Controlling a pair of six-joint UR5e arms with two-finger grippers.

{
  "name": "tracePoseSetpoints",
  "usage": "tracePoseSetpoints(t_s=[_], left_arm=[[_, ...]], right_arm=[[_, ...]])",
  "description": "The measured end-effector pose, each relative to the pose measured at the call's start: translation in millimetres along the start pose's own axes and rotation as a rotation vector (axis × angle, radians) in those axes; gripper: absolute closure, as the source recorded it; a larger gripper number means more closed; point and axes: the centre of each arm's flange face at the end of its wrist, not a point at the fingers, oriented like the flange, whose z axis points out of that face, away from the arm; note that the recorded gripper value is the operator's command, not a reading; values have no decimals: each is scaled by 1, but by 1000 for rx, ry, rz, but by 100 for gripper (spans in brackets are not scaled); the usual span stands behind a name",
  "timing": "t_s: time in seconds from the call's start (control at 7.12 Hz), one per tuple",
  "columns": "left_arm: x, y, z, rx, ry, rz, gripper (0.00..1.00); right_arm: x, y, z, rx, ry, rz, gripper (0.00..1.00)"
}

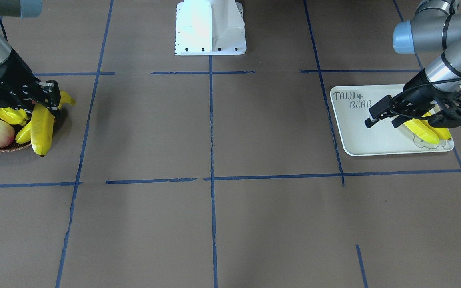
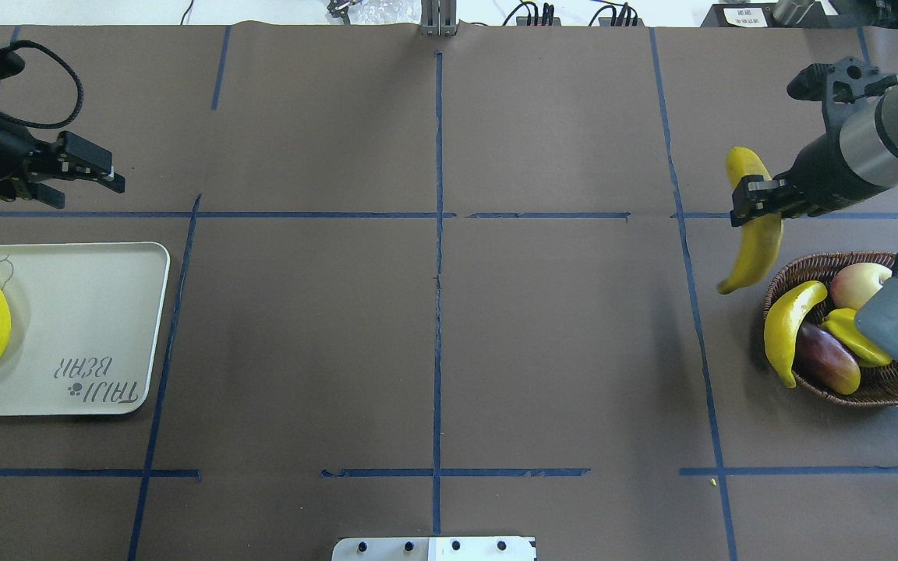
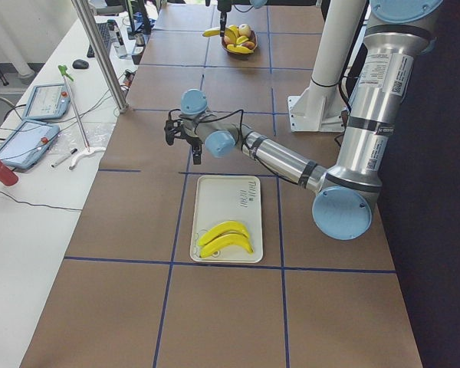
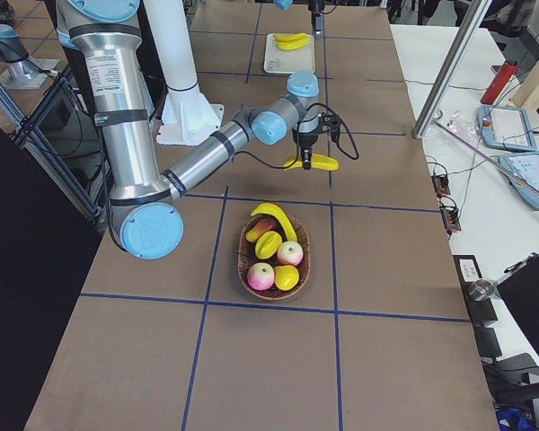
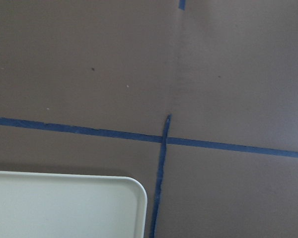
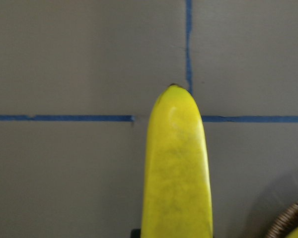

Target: Transfer all bananas from basket to plate

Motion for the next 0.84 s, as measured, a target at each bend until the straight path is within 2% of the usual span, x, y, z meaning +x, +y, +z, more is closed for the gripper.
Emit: tracePoseSetpoints(t_s=[0.28,0.56,0.7,0.84], left_arm=[[87,8,7,-22,77,-89,0],[169,23,7,-47,152,-142,0],[199,33,9,-48,176,-157,0],[228,44,14,-38,197,-175,0]], right_arm=[[-37,-7,35,54,-211,42,100],[-90,7,62,54,-424,87,100],[-124,22,75,58,-503,105,100],[-158,39,86,75,-559,124,100]])
